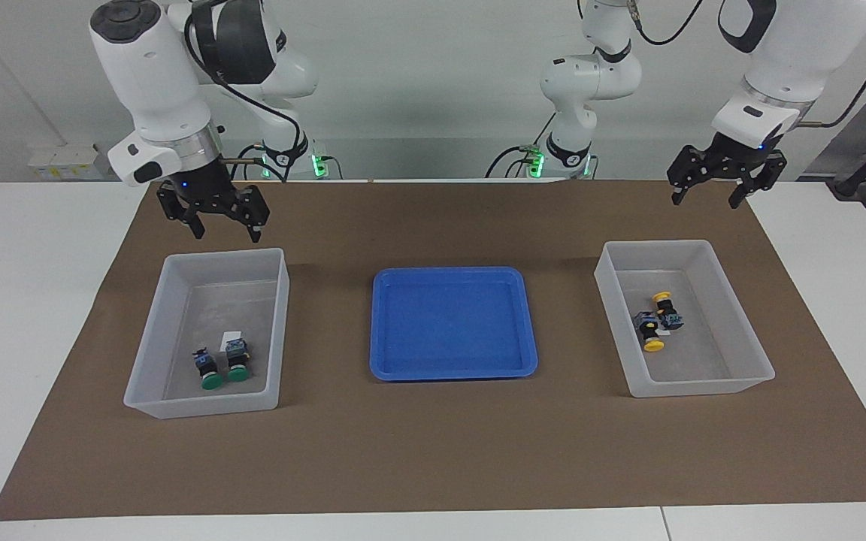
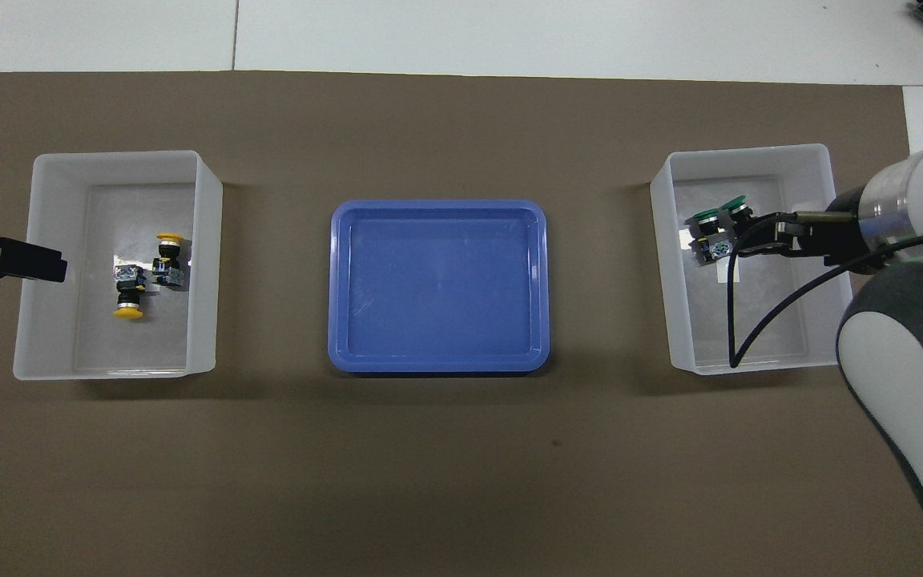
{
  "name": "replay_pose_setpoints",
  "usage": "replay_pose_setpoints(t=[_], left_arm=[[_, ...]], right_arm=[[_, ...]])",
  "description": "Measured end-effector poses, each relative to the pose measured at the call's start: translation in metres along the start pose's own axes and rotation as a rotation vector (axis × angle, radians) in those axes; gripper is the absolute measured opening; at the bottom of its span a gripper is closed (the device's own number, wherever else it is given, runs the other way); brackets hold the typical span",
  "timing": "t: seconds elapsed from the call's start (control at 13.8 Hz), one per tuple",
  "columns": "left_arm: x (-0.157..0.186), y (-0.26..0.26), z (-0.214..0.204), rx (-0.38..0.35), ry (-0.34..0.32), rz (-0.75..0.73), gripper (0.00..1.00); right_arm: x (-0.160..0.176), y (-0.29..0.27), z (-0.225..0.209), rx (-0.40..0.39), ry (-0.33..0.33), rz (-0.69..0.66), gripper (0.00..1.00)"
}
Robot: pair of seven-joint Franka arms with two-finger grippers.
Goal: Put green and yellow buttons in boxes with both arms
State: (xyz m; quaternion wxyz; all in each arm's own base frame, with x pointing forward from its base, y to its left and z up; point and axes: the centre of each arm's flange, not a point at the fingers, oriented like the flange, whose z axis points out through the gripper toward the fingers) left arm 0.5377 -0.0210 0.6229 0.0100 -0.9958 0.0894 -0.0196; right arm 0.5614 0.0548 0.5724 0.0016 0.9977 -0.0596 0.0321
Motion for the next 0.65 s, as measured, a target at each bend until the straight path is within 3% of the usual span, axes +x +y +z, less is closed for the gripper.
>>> replay_pose_setpoints(t=[0.65], left_arm=[[-0.0025,0.0006,0.0058,0.001,0.001,0.001,1.0]], right_arm=[[-0.0012,0.0002,0.002,-0.001,-0.004,0.0,1.0]])
